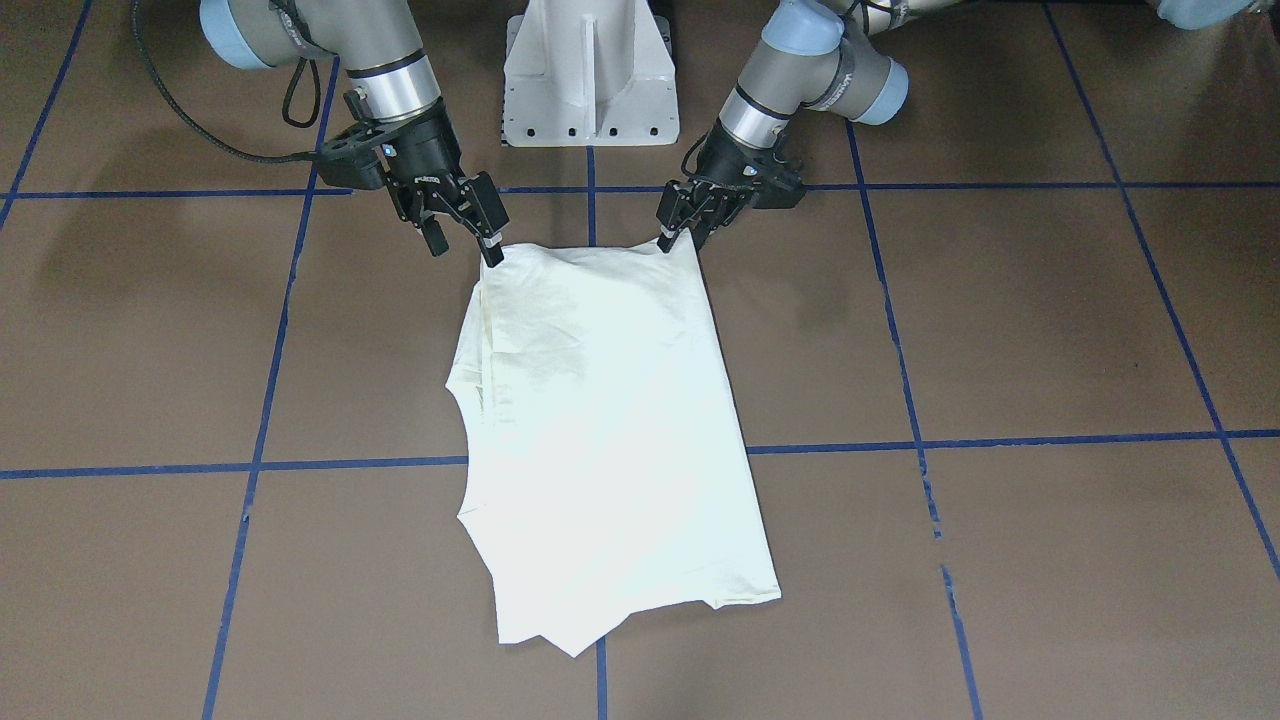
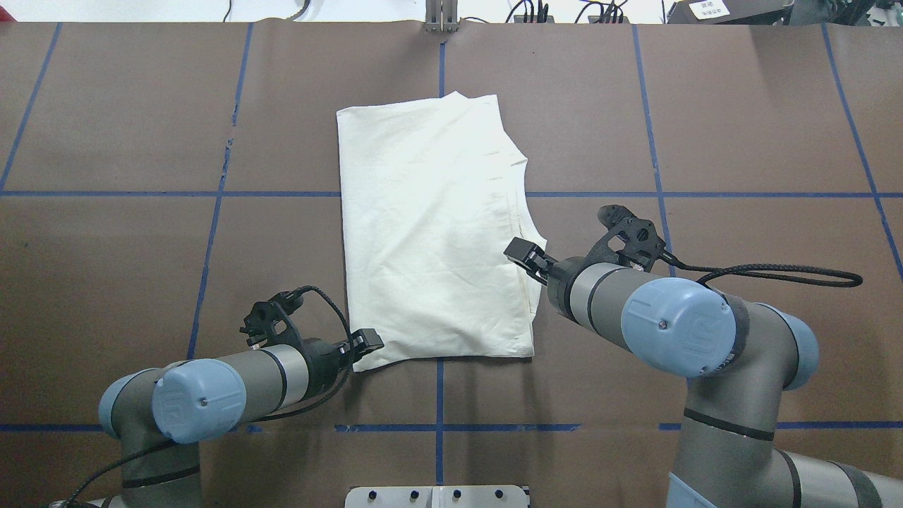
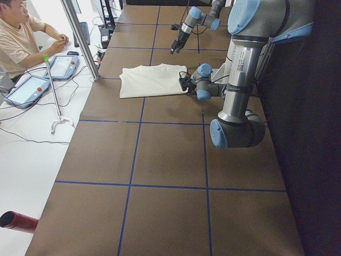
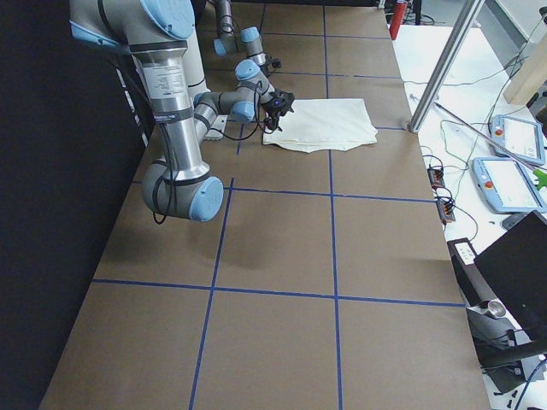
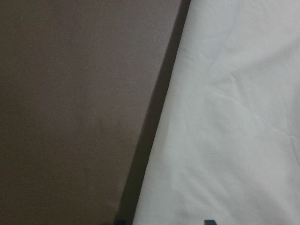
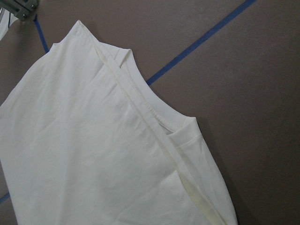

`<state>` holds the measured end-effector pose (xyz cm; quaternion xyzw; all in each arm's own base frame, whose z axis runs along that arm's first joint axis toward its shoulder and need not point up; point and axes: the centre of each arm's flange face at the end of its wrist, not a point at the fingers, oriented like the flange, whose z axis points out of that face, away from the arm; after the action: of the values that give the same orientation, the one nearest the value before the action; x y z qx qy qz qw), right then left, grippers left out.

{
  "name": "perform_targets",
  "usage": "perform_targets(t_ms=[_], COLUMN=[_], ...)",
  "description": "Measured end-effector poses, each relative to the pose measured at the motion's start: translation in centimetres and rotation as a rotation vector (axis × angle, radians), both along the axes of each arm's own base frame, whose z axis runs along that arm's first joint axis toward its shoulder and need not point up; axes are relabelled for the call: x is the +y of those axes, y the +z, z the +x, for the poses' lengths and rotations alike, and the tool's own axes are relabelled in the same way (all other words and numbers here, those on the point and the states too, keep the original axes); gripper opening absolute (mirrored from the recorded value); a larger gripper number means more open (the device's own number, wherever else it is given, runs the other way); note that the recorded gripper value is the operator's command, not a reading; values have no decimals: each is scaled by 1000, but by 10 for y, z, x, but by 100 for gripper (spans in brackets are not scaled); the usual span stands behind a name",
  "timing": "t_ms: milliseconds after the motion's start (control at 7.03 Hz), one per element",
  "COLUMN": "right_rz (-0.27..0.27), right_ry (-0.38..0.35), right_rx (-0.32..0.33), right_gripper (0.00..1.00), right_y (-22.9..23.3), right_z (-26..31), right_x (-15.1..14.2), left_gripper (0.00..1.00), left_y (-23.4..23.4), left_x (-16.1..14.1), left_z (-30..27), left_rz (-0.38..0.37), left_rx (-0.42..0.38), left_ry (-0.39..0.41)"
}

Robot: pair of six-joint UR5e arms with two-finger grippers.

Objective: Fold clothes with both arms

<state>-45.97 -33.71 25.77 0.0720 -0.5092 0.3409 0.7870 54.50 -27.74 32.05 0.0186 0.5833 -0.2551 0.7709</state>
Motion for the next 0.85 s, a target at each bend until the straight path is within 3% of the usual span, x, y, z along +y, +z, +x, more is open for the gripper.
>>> perform_targets(t_ms=[142,427,569,854], right_rz=[-1,-6,-13,-58], right_ry=[0,1,2,16], right_rx=[-1,2,9,13], right_gripper=[98,94,81,79], right_y=[0,2,6,13], right_z=[0,-2,-5,-14], right_x=[0,0,0,0], left_gripper=[6,0,0,0], left_y=[-1,-3,-4,-7], left_x=[0,0,0,1], left_z=[0,-1,-2,-3], left_rz=[1,3,4,6], left_rx=[2,7,9,14], left_ry=[-2,-3,-4,-4])
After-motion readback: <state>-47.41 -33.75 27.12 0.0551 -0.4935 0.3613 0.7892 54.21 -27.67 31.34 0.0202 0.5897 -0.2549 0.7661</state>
